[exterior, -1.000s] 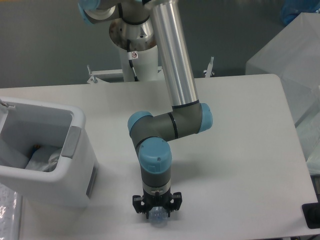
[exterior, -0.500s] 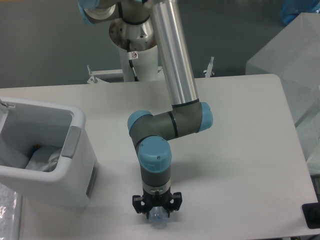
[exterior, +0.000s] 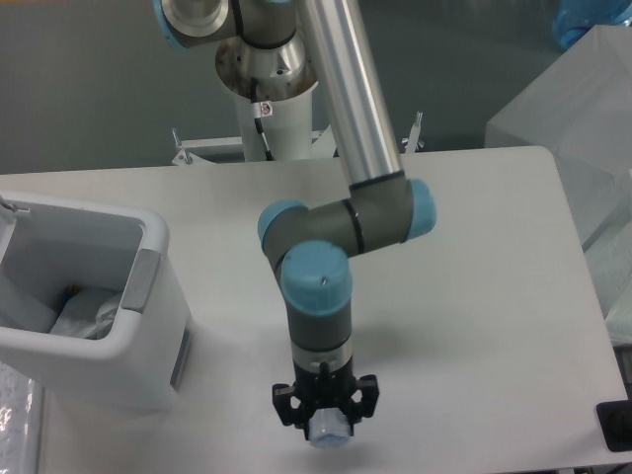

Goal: Place the trash in the trash can
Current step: 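Lift the bottle upright and carry it over the trash bin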

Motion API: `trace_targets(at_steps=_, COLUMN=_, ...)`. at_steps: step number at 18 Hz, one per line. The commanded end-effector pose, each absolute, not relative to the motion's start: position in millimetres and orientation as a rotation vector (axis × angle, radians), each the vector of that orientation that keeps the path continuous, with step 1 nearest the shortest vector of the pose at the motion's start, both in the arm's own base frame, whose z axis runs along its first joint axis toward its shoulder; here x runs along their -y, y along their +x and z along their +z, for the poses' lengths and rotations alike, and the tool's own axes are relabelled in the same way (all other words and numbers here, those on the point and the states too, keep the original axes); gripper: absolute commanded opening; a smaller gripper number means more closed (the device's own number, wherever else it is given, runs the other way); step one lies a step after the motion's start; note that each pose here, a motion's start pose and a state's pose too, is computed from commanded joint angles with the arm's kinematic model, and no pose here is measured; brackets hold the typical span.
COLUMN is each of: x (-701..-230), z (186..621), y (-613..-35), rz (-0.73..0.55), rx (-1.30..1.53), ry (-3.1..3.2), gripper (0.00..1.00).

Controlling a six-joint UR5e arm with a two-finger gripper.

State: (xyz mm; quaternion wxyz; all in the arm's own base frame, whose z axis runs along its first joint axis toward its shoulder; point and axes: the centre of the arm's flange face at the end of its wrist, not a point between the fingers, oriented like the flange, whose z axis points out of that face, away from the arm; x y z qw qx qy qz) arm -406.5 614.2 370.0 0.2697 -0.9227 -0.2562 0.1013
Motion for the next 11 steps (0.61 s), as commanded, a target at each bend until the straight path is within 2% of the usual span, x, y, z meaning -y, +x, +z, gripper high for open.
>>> trace_targets(at_steps=4, x=-603.1, z=436.3, y=-391.0, rz=0.278, rx=0.784, ry=-2.355, gripper=0.63)
trace_targets(at_steps=11, x=-608.4, z=515.8, y=-385.3, rz=0.35, rx=0.711, ry=-2.204, gripper=0.63)
